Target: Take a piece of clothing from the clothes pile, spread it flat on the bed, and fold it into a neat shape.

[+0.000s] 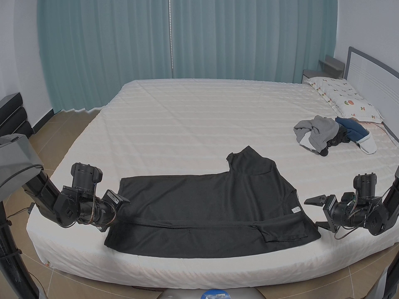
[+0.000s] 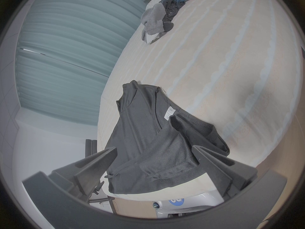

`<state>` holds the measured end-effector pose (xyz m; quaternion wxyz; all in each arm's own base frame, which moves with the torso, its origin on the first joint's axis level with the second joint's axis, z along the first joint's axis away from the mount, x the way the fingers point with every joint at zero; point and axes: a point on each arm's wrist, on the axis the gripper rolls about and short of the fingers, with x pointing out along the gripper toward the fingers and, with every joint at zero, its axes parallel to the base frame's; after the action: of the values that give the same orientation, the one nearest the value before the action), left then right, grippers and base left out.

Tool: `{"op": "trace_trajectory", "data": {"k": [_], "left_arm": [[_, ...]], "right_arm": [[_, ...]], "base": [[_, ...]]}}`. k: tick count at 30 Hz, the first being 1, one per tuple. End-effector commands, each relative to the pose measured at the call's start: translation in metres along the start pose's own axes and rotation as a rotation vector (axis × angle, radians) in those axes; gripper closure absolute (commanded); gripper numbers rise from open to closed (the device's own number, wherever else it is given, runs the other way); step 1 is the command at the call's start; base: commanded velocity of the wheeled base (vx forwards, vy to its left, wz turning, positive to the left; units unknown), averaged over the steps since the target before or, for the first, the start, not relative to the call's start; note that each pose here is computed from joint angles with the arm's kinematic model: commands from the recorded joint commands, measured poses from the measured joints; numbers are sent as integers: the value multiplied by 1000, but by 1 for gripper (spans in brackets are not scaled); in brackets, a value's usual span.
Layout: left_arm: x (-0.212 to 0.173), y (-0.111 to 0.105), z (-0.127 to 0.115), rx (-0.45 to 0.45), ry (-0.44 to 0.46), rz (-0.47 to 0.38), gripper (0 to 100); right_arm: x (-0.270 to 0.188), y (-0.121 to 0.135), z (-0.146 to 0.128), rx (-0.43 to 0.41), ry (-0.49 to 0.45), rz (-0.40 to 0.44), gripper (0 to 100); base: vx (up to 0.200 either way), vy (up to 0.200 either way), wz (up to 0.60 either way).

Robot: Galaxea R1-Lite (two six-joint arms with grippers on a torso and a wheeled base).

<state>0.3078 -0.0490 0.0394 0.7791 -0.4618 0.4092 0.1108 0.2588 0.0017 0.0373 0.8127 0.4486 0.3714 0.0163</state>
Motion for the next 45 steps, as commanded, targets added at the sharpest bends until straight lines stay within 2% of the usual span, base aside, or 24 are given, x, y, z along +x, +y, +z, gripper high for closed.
{"op": "trace_trajectory", "data": {"k": [1, 11, 17, 32, 40, 45], "left_arm": [[0, 0, 0, 0, -1, -2, 0], [-3, -1, 5, -11, -11, -11, 0], [-7, 0, 9, -22, 1, -27, 0], [-6, 1, 10, -28, 1, -27, 0], [-9, -2, 17, -34, -23, -42, 0], [-14, -9, 26, -27, -55, -74, 0]], "right_arm": [[0, 0, 0, 0, -1, 1, 0], [-1, 1, 0, -2, -2, 2, 0], [-1, 0, 0, -2, -1, 1, 0], [-3, 2, 0, -4, -8, 7, 0], [-5, 4, 1, -8, -14, 14, 0], [-5, 5, 1, -9, -16, 18, 0]], "base": [[0, 0, 0], [0, 0, 0], [0, 200, 0], [0, 0, 0], [200, 0, 0], [0, 0, 0]]}}
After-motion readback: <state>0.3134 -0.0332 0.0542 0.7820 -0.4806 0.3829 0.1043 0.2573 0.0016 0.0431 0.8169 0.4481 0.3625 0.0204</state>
